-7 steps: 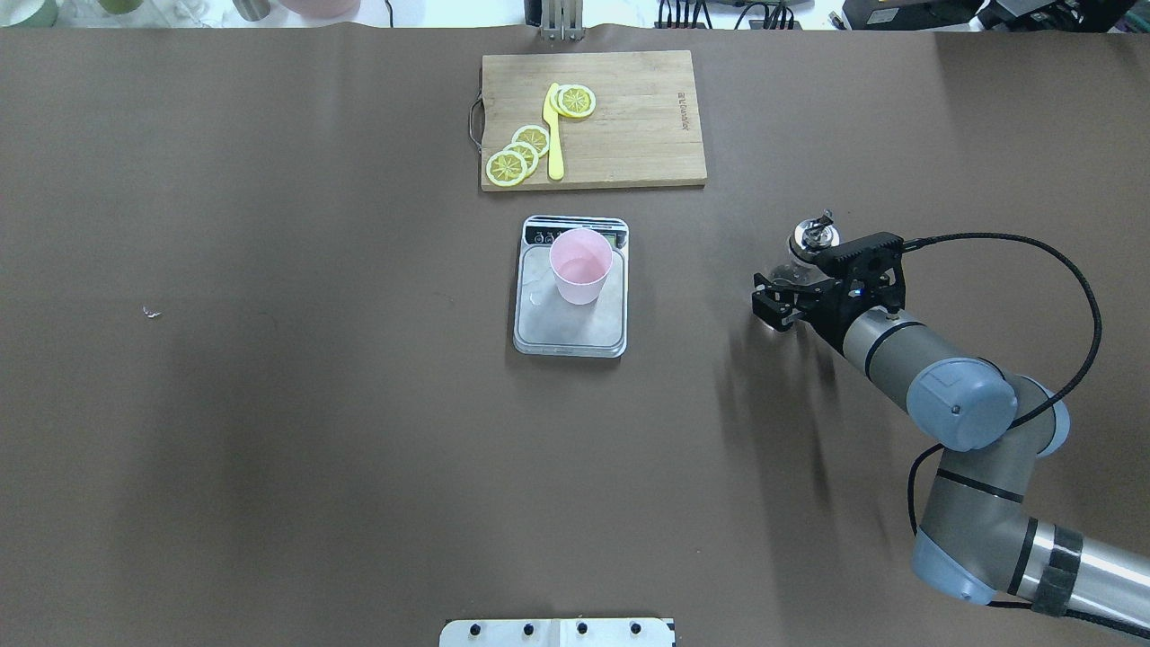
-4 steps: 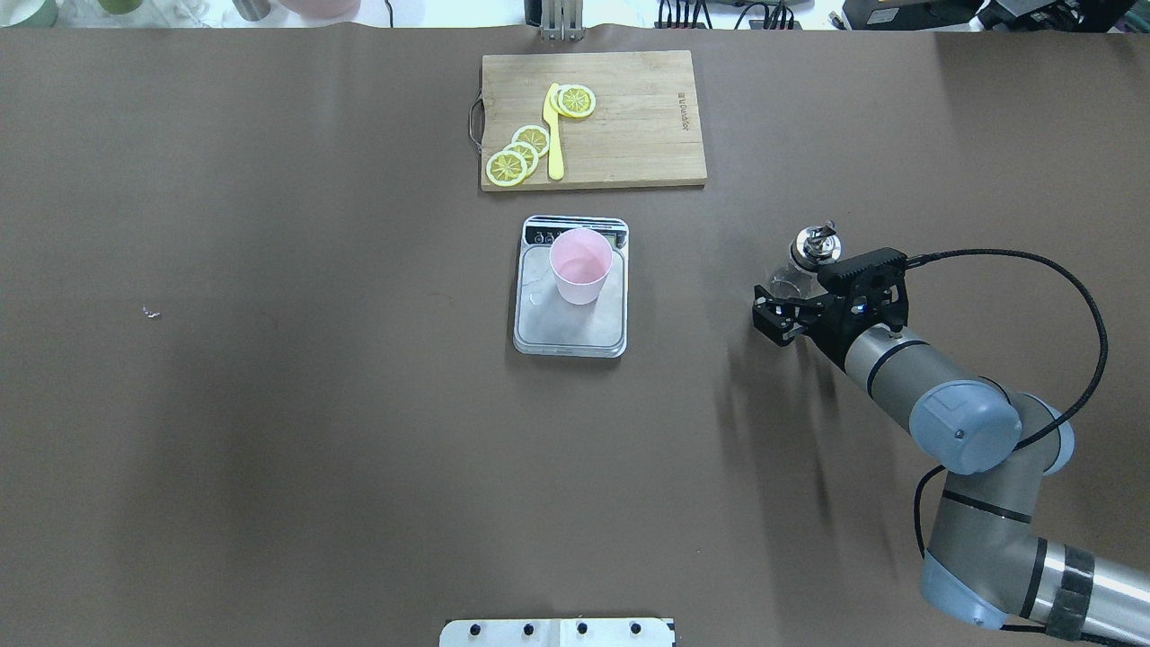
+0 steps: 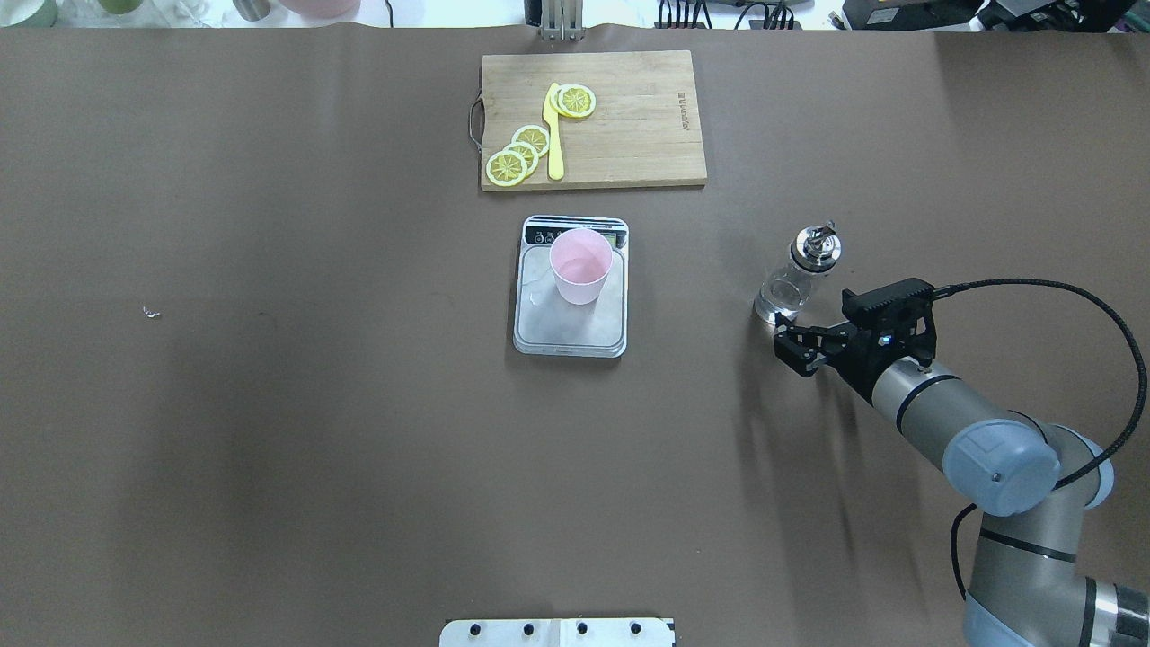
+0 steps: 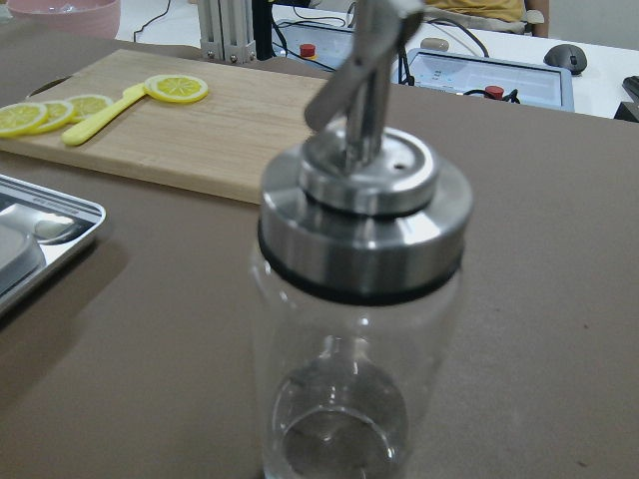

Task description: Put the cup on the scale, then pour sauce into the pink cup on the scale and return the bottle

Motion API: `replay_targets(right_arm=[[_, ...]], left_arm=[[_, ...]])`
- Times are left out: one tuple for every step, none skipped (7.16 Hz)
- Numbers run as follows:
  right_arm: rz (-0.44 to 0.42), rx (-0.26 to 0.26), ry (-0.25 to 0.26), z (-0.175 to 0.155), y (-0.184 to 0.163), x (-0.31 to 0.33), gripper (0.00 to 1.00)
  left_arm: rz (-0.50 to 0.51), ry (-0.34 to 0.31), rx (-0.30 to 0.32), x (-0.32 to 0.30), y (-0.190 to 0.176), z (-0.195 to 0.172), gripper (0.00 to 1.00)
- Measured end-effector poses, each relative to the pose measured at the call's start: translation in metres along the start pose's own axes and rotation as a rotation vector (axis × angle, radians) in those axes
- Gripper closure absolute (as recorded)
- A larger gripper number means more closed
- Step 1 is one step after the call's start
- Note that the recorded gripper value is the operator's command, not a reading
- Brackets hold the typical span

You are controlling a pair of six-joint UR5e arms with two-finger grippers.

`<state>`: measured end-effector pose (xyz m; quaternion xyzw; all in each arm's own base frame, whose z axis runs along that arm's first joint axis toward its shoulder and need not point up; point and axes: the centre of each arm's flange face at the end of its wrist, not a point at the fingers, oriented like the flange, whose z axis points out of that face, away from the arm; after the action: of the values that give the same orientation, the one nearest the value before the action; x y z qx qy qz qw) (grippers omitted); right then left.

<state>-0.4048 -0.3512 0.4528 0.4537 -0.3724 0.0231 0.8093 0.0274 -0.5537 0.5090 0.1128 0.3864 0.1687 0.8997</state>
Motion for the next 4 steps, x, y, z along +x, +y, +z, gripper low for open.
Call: replay_targets(right_arm=[[-0.003, -0.003, 0.003, -0.009, 0.015, -0.002, 0.00], [-0.015, -0.012, 0.005, -0.017, 0.030, -0.003, 0.00], [-0.028, -0.034, -0.002, -0.030, 0.036, 0.006, 0.00], [-0.031, -0.059, -0.021, -0.053, 0.032, 0.018, 0.00]], left_arm=[[0.001, 0.000, 0.000, 0.000, 0.000, 0.000, 0.02], [0.003, 0.000, 0.001, 0.001, -0.001, 0.000, 0.02], [0.005, -0.001, 0.002, 0.001, -0.002, -0.001, 0.02], [0.006, -0.001, 0.002, 0.001, -0.002, -0.001, 0.02]])
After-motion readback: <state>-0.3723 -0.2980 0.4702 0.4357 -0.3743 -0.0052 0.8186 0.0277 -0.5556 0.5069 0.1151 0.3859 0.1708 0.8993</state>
